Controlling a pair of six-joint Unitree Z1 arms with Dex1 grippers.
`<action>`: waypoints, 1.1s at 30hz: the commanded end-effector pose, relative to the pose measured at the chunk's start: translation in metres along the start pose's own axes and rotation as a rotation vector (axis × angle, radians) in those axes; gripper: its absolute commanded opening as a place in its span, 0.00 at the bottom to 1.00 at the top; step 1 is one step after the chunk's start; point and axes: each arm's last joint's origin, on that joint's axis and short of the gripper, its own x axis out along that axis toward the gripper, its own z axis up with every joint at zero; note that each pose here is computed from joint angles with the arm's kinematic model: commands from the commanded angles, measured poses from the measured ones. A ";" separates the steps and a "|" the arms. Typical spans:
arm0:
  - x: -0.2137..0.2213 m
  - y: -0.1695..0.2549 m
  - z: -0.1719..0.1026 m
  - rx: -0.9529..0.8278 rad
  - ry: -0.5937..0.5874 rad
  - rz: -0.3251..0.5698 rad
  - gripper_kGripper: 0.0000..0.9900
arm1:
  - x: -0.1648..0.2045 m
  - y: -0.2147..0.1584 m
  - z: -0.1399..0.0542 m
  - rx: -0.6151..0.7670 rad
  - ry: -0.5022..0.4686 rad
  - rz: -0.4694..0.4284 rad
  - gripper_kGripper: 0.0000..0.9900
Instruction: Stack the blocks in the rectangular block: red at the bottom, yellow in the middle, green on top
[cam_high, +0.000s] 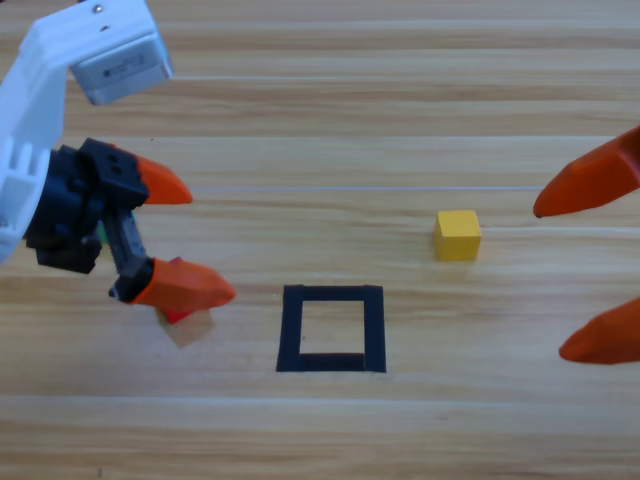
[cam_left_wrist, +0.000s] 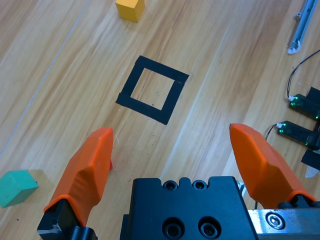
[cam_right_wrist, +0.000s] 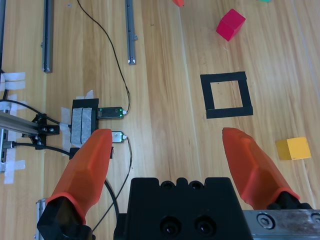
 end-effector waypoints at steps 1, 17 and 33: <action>-0.001 -0.006 -0.010 -0.003 0.024 -0.007 1.00 | 0.020 0.000 0.000 0.011 0.065 0.043 0.98; -0.002 0.005 0.002 -0.191 0.009 0.154 0.97 | 0.023 -0.098 0.004 0.548 0.095 -0.476 0.99; 0.094 0.055 0.035 -0.995 0.343 0.644 0.95 | 0.146 -0.215 0.014 1.051 0.397 -0.633 0.99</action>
